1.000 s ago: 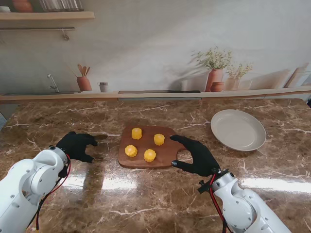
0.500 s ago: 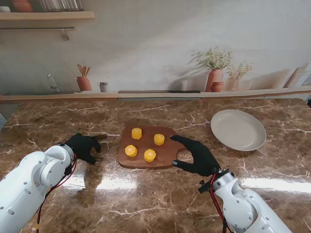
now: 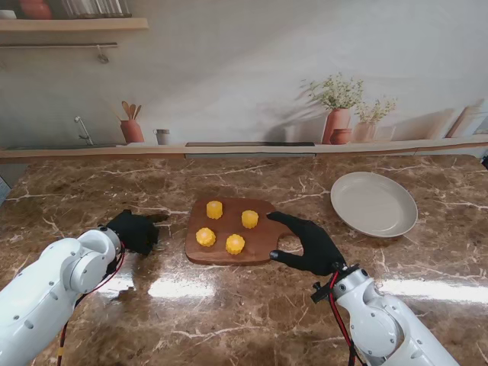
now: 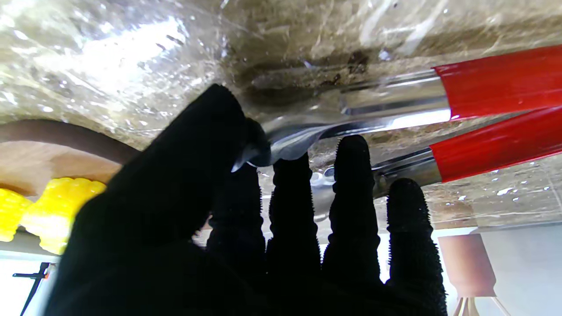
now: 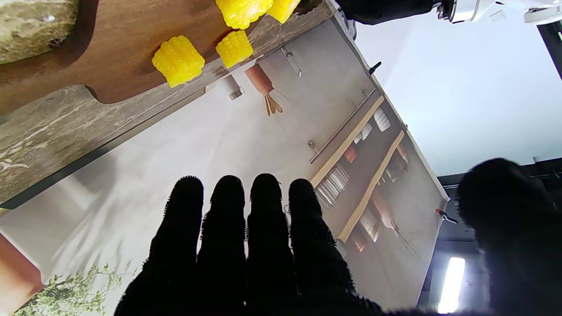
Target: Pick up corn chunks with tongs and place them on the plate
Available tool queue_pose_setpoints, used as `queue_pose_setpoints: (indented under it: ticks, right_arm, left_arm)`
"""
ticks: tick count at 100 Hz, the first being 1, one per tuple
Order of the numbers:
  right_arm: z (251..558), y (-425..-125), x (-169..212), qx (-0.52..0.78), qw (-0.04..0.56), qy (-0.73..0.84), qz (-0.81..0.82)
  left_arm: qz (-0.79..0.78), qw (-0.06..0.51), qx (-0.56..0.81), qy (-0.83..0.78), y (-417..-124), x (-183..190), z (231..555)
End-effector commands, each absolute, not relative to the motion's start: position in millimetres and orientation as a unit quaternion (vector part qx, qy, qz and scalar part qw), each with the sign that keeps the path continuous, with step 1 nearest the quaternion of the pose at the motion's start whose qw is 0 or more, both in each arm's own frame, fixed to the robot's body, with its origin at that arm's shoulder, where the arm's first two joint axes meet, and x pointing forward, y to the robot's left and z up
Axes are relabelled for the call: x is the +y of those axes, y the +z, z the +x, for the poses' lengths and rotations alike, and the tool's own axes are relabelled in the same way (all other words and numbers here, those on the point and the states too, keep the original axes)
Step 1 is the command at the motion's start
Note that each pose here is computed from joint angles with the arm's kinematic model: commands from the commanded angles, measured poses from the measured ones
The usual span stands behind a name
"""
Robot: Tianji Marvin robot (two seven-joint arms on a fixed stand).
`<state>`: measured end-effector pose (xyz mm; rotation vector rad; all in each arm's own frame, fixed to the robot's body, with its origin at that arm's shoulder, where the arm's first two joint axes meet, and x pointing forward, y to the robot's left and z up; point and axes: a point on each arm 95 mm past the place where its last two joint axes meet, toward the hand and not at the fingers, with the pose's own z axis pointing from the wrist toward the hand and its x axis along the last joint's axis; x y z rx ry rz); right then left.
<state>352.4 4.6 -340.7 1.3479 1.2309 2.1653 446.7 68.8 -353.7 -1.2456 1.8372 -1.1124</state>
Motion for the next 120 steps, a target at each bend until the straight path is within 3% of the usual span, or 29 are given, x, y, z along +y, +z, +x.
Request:
queue_pose_setpoints:
  ticks: [1, 47, 77, 96, 120]
  right_arm:
    - [349.9, -346.5, 3.6, 0.434, 0.151, 0.746, 0.481]
    - [349.4, -345.5, 5.7, 0.424, 0.159, 0.741, 0.495]
    - [345.3, -337.6, 13.2, 0.395, 0.181, 0.747, 0.503]
    - [341.6, -335.0, 23.1, 0.369, 0.18, 0.753, 0.514]
    - [337.9, -336.8, 35.6, 0.336, 0.18, 0.762, 0.524]
  left_arm:
    - [-0.483, 0.313, 0.705, -0.415, -361.5, 69.4, 440.7]
    - [-0.532, 0.34, 0.566, -0.53, -300.8, 75.7, 411.4]
    - [-0.515, 0.331, 0.446, -0.653, -243.9, 46.3, 385.3]
    - [-0.485, 0.292, 0.396, -0.723, -214.5, 13.5, 374.5]
    - [-0.47, 0.204, 0.336, -0.79, -193.5, -37.1, 370.5]
